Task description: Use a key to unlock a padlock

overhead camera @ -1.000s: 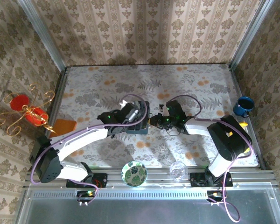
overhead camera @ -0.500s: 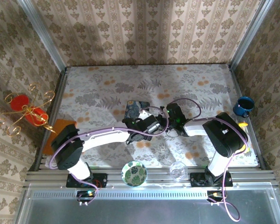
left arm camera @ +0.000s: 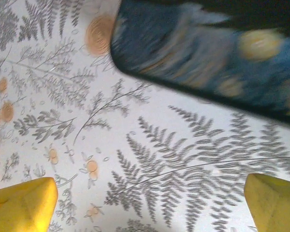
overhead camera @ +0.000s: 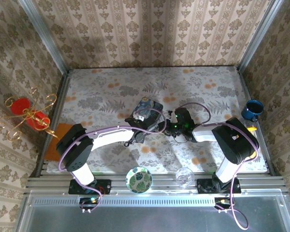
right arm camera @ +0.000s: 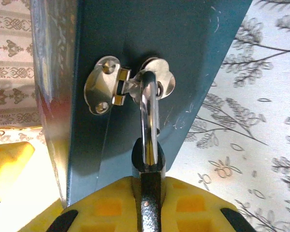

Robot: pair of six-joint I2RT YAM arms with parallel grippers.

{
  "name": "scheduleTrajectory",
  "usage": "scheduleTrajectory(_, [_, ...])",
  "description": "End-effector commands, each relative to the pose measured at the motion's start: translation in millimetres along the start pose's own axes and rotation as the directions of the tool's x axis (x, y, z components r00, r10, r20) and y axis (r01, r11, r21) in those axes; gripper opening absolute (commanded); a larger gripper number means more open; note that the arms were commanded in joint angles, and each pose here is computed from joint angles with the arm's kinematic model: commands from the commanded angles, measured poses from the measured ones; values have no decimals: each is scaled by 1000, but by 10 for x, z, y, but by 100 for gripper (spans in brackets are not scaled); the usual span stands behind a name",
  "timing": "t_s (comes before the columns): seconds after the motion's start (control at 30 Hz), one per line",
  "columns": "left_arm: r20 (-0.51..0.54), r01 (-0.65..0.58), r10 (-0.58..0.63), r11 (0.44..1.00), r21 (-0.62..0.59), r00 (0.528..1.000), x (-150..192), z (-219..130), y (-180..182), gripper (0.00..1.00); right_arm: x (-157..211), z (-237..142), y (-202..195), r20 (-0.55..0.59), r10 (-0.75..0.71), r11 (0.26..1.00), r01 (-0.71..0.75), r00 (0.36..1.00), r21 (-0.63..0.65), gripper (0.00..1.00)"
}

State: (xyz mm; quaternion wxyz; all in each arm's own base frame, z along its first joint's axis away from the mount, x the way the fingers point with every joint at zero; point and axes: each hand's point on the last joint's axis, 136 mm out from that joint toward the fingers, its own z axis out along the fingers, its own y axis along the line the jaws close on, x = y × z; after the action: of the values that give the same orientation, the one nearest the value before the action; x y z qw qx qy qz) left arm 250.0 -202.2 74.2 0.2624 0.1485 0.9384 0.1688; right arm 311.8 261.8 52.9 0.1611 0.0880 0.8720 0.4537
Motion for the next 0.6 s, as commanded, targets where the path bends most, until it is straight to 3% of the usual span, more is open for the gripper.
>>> scheduleTrajectory(0.0, [25, 64, -64, 998, 14, 998, -53, -83, 108, 100, 79, -60, 94, -50, -68, 997, 67, 996, -28, 0])
scheduleTrajectory(0.37, [147, 233, -276, 938, 257, 950, -402, -584, 59, 100, 16, -142, 13, -30, -103, 993, 104, 994, 49, 14])
scheduleTrajectory(0.57, [182, 207, -261, 940, 271, 948, -602, -538, -96, 100, -91, -149, -84, 5, -103, 989, 102, 995, 108, 22])
